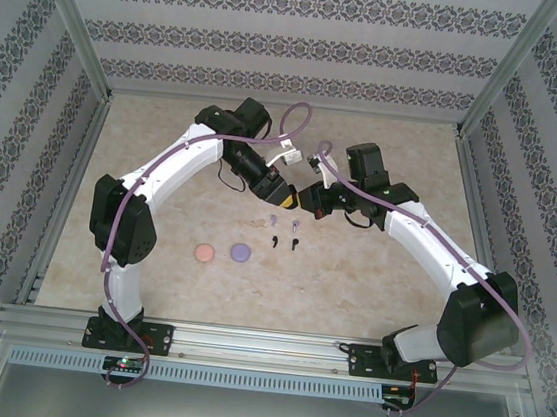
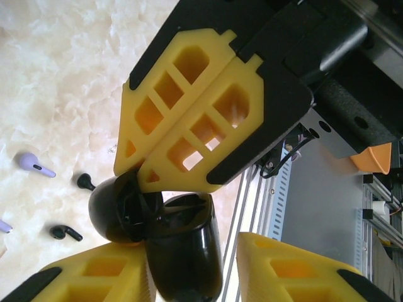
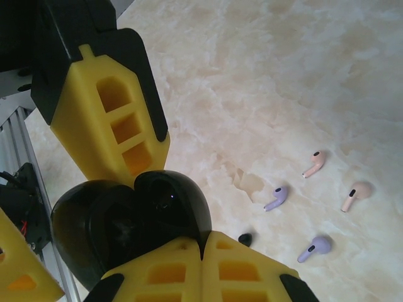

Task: Insert the wireless bluetooth earbuds into the charging case

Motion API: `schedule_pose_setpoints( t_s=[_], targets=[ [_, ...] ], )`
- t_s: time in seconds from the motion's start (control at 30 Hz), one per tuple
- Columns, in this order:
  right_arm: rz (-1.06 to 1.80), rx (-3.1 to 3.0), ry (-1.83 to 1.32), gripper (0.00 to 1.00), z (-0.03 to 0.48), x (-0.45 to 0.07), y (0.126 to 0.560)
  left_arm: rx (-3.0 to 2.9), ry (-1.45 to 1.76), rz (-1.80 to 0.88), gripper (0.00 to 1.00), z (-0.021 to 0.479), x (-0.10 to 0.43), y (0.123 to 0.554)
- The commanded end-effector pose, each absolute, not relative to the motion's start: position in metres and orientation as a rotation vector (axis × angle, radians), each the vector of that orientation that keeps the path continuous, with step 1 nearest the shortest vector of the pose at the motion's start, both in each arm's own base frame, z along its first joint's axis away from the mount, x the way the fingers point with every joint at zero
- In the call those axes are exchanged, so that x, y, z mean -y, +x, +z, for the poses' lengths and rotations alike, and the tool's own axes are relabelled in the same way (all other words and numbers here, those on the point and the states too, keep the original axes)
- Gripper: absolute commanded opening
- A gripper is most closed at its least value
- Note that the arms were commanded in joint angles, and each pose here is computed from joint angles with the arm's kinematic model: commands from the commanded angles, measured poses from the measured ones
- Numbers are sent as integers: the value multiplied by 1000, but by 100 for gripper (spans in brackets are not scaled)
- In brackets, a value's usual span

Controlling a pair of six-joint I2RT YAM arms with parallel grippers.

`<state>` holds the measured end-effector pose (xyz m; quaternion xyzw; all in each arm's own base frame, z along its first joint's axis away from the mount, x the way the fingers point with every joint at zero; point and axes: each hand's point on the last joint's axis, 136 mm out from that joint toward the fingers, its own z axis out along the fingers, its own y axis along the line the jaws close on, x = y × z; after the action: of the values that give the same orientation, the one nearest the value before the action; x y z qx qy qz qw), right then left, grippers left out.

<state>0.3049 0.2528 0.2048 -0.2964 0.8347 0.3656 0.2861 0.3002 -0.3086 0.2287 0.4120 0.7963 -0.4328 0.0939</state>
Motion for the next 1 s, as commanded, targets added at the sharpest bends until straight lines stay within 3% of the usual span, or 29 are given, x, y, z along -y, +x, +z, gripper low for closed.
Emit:
schedule_pose_setpoints(
  t_s=[0.0, 0.23, 0.4, 0.73, 0.97],
  targets=[
    [963, -2185, -818, 0, 215, -256, 311, -2369, 1250, -1354, 31, 224, 312, 290],
    [966, -2177, -813, 0, 217, -256, 311, -2376, 1248, -1360, 18, 220, 312, 290],
    [960, -2178, -783, 0, 220, -252, 314, -2364, 1246, -1366, 0, 219, 313, 289],
    [941, -2185, -590, 44, 235, -214, 324, -2261, 1140, -1353, 0, 241, 298, 300],
    [916, -2205, -408, 65, 250, -190, 314, -2211, 1053, -1264, 0, 251, 283, 309]
  ],
)
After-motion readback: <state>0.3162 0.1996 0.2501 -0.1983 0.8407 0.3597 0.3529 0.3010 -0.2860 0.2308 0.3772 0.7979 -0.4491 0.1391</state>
